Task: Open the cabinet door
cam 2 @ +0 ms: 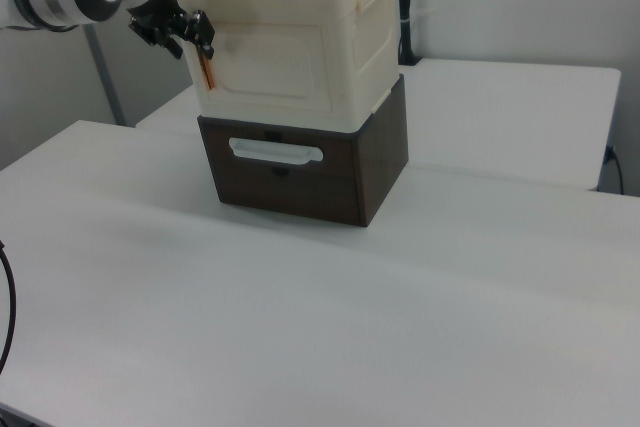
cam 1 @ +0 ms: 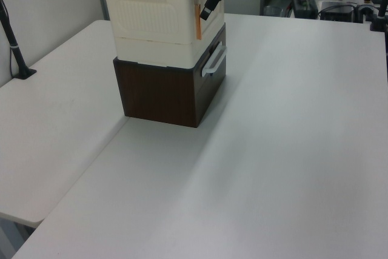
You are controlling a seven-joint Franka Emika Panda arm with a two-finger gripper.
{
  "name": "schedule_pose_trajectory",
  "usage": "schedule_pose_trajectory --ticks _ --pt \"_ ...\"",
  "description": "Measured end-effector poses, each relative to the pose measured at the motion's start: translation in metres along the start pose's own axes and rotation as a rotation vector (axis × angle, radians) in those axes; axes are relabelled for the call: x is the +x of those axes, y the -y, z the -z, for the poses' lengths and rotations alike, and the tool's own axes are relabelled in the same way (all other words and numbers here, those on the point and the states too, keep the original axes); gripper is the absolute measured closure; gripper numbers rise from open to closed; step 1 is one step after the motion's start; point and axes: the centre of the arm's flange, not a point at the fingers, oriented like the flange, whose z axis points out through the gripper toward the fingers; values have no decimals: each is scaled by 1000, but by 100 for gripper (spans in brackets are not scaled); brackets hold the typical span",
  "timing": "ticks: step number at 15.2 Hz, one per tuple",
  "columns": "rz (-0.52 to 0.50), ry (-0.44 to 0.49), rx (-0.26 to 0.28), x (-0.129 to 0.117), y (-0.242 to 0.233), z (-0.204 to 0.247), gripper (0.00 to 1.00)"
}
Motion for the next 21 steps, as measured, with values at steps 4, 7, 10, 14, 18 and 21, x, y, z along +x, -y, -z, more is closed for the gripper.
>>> schedule_pose_trajectory --ticks 4,7,10,14,18,21 --pt "11 -41 3 4 6 -5 33" --pt "10 -41 2 4 5 -7 36" --pt "8 -41 0 4 3 -7 48" --pt "4 -40 -4 4 0 -8 74" --pt "3 -36 -5 3 0 -8 81" --pt "3 19 -7 -1 0 -10 81"
